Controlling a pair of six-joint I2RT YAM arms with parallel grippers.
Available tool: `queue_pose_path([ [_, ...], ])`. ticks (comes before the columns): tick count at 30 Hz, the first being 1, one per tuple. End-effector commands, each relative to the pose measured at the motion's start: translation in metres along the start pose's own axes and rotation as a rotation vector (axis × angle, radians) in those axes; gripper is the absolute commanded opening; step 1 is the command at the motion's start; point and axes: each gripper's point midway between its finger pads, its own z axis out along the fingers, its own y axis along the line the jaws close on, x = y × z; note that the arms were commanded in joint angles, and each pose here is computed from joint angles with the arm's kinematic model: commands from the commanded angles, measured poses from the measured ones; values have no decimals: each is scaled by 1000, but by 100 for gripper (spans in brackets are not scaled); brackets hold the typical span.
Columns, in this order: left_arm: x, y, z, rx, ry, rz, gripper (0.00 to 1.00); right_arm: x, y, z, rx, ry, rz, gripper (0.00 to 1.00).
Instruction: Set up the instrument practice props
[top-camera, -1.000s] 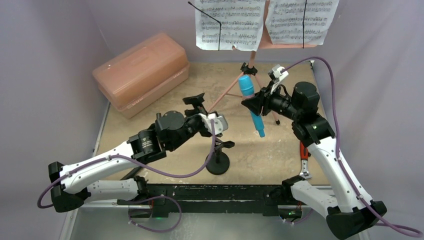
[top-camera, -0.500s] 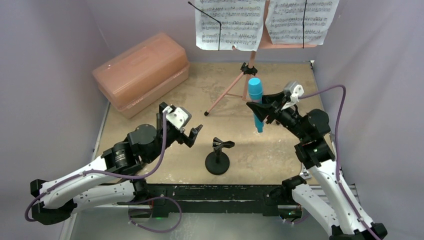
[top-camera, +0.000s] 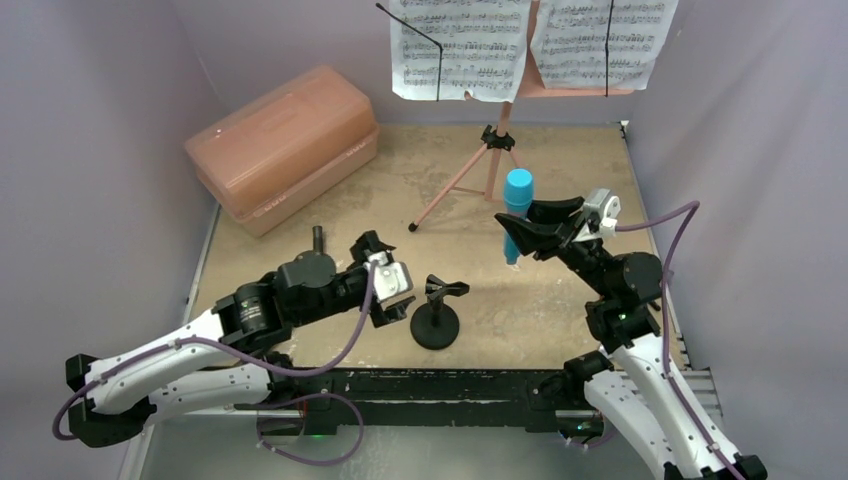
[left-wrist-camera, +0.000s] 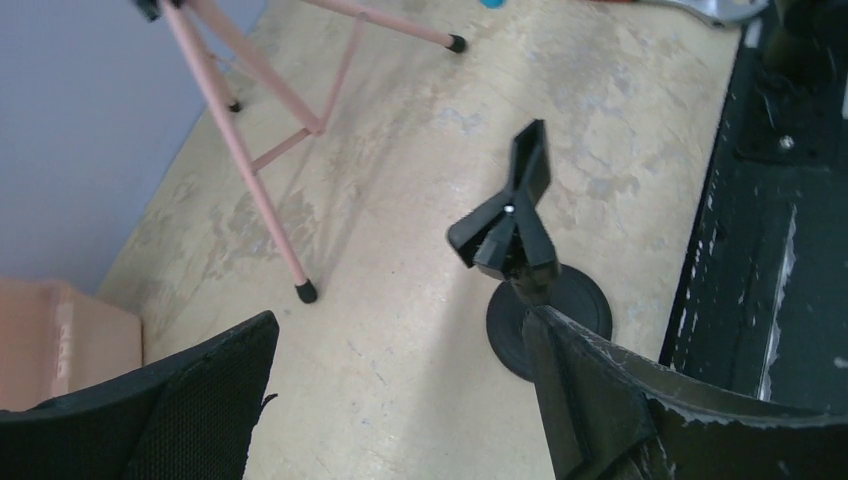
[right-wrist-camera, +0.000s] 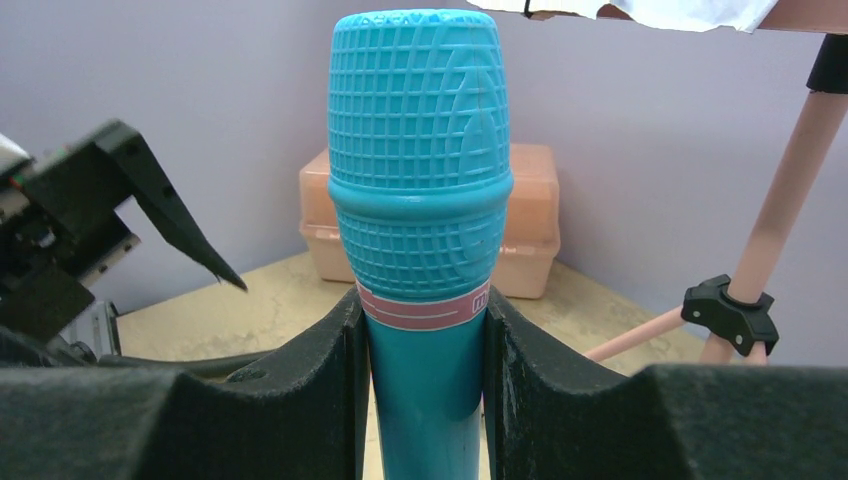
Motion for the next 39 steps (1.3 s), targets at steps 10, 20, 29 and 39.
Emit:
queue_pose_path([
  [10, 0, -51, 61, 335, 45, 217, 92, -31, 23, -9, -79, -129, -43, 0],
  [20, 9, -46, 90, 321, 62, 229, 83, -30, 24, -10, -91, -125, -51, 0],
  [29, 9, -27, 90, 358, 50, 202, 54, -31, 20, -9, -73, -129, -79, 0],
  [39, -15, 7, 114, 230, -55, 161, 31, -39, 15, -9, -41, -169, -106, 0],
])
